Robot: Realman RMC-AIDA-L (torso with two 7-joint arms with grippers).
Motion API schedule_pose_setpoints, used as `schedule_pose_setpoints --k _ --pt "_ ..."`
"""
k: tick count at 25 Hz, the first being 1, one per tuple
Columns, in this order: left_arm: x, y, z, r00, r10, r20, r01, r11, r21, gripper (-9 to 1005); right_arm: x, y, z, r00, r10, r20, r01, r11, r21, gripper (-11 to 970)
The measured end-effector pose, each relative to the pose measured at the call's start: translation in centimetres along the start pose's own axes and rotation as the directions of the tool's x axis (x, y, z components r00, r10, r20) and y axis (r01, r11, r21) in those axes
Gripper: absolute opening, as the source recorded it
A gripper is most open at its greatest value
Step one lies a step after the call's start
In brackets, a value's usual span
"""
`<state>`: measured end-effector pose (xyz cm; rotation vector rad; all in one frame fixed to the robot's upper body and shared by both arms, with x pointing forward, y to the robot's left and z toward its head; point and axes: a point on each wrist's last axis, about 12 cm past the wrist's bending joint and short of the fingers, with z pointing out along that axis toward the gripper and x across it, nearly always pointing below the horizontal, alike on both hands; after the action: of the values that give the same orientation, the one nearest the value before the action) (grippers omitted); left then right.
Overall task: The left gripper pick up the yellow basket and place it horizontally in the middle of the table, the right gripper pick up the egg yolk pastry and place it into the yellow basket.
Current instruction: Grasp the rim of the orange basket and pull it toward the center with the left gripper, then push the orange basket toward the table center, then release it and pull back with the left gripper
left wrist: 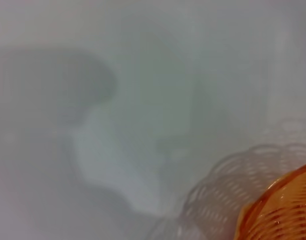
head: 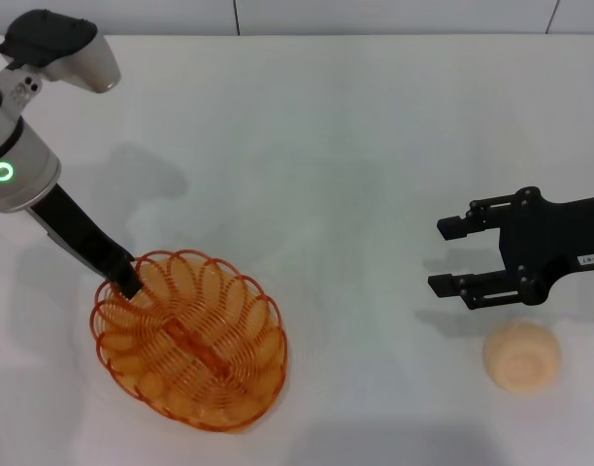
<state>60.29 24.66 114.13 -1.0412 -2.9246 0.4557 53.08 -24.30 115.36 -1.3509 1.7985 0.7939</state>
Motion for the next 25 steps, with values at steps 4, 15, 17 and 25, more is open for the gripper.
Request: schedule_pose_setpoints --k 4,15,17,25 --pt "-0.4 -0.2 -0.6 1.0 0.014 0.004 -0.014 1.0 -0.006 121 0.0 0.0 -0.1 1.0 0.001 0.002 -0.001 1.0 0.003 667" --pt "-0.1 1.1 -3.6 0.982 -0.095 0.164 0.086 0.994 0.063 82 -0.1 -0.2 -0.1 1.0 -0.002 0.006 0.002 1.0 0.012 667" --pt "-0.1 1.2 -3.8 0.974 -0.121 0.194 0.106 0.991 0.086 81 -0.2 -0.2 -0.2 1.0 -0.004 0.006 0.004 1.0 0.014 667" --pt "0.2 1.5 -3.8 0.926 -0.267 0.269 0.221 0.957 0.188 76 -0.4 -0.4 -0.5 1.0 -0.009 0.01 0.008 1.0 0.02 667"
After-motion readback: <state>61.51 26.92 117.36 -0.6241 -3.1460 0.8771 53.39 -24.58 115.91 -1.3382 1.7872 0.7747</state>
